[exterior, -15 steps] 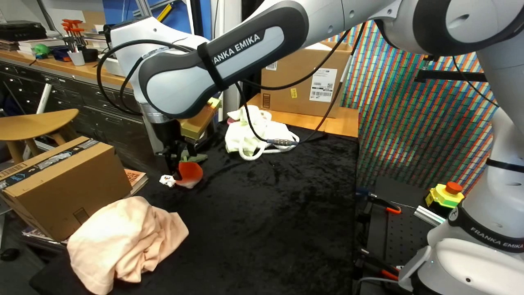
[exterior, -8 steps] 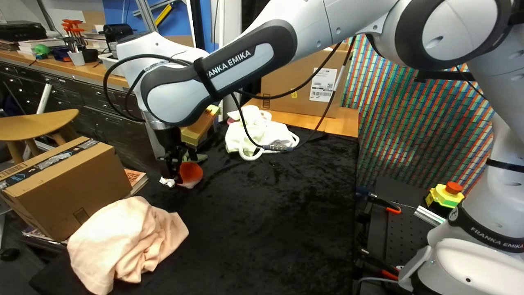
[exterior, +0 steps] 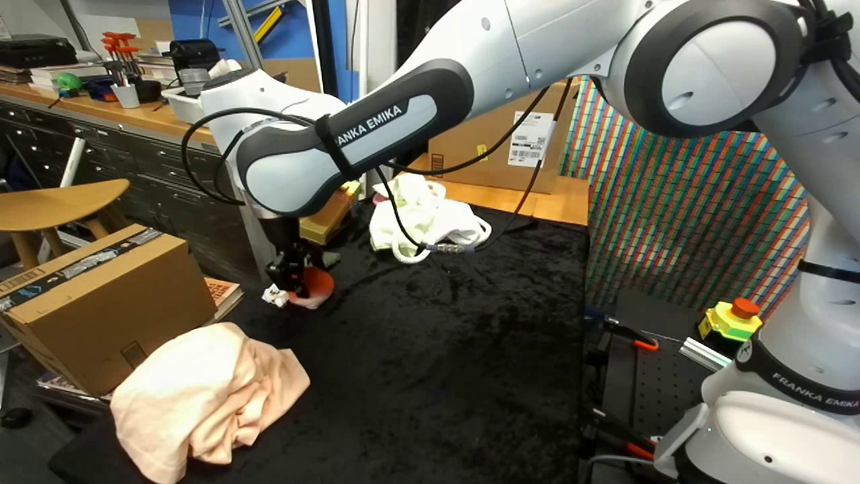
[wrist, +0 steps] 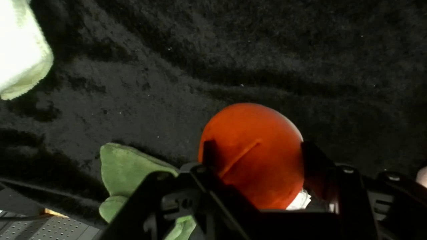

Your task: Move the things on the table to the back right corner

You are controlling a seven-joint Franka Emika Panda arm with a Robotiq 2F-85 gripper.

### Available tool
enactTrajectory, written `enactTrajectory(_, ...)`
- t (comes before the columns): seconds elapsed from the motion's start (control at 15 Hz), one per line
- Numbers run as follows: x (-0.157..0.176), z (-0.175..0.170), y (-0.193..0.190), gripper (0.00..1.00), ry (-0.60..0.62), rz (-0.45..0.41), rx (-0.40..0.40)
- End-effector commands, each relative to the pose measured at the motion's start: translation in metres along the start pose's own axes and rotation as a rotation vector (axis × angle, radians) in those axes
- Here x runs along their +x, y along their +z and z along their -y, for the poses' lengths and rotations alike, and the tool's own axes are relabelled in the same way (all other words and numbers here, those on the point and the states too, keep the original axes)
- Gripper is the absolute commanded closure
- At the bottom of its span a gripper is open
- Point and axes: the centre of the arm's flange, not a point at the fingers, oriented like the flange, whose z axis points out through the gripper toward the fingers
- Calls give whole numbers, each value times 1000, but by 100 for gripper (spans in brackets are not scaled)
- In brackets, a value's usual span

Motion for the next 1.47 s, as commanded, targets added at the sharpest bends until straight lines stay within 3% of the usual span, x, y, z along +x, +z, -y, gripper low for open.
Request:
enactTrajectory(0.0,15,-7,-3,65,16,-27,3)
enactTrajectory(0.2,9,-9,-7,86,23,-8,-3)
enactTrajectory(0.33,1,-11,-14,94,23,-4,-8)
enactTrajectory(0.8,-44,-44,-53,92,63,-10,-16)
enactTrajectory(1.4,-131,-148,-102,92,290,-137,-76)
